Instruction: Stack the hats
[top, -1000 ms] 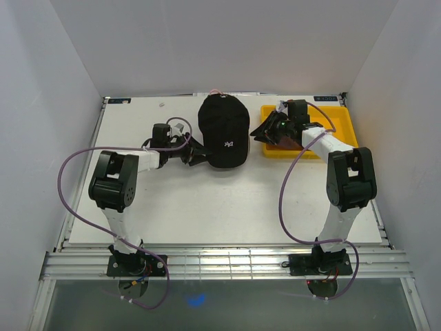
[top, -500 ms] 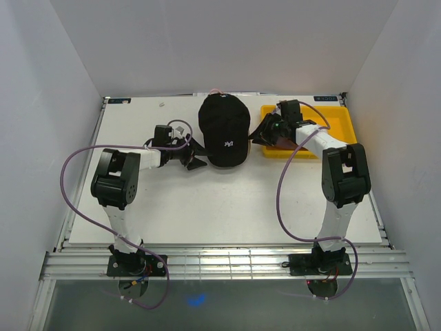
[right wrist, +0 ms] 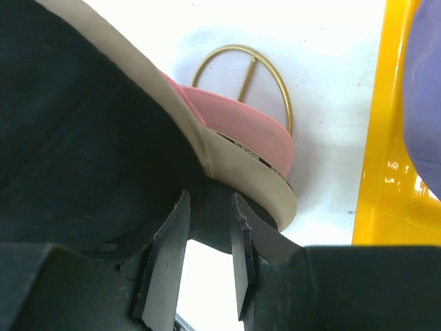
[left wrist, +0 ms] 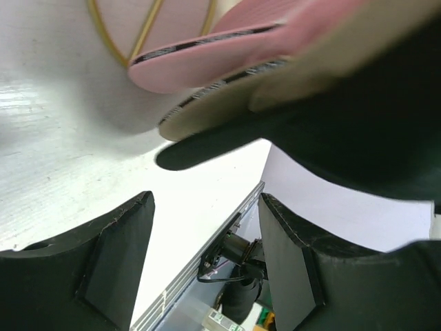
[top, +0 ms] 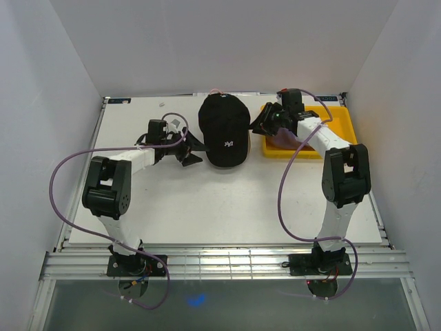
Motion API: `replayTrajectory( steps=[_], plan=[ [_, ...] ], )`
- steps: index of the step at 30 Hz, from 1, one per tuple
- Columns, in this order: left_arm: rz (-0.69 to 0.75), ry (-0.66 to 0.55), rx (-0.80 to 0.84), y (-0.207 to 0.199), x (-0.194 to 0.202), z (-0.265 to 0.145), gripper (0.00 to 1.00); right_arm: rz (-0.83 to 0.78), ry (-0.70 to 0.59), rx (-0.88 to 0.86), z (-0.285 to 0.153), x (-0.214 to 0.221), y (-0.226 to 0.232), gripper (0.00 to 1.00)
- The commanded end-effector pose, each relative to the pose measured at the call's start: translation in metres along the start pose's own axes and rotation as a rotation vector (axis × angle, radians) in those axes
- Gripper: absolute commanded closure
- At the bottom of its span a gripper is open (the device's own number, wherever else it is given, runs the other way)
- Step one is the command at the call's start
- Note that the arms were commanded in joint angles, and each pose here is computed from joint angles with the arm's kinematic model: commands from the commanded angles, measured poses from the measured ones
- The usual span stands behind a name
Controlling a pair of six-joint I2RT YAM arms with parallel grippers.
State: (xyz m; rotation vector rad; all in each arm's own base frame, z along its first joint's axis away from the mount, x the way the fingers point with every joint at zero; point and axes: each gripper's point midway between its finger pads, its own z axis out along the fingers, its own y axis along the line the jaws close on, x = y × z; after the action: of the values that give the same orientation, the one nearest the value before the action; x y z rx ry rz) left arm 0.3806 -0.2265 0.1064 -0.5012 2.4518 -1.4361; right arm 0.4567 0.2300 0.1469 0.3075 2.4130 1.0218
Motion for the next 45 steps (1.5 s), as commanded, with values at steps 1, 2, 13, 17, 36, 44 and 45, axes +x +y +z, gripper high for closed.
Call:
replayTrajectory(
  steps=[1,2,13,17,36,44,45],
  plan=[
    [0.098,-0.043,0.055,-0.039,-0.007,-0.024,0.28,-0.043,-0.041,-0.004,-0.013,-0.017,0.013,0.64],
    [0.106,-0.044,0.058,-0.041,-0.007,-0.026,0.28,-0.051,-0.048,-0.003,-0.018,-0.022,0.018,0.64],
    [0.183,-0.091,0.102,-0.074,-0.002,-0.06,0.29,-0.381,-0.271,0.243,-0.125,-0.105,0.033,0.61],
    [0.217,-0.106,0.137,-0.092,0.006,-0.074,0.3,-0.428,-0.295,0.431,-0.165,-0.126,-0.01,0.61],
    [0.28,-0.059,0.208,-0.11,0.041,-0.103,0.29,-0.385,-0.062,0.548,-0.12,-0.095,-0.125,0.43],
    [0.264,-0.056,0.203,-0.104,0.044,-0.101,0.29,-0.363,-0.023,0.525,-0.092,-0.083,-0.136,0.43],
    [0.261,-0.054,0.2,-0.103,0.045,-0.101,0.29,-0.362,-0.022,0.527,-0.09,-0.082,-0.137,0.43]
  ],
)
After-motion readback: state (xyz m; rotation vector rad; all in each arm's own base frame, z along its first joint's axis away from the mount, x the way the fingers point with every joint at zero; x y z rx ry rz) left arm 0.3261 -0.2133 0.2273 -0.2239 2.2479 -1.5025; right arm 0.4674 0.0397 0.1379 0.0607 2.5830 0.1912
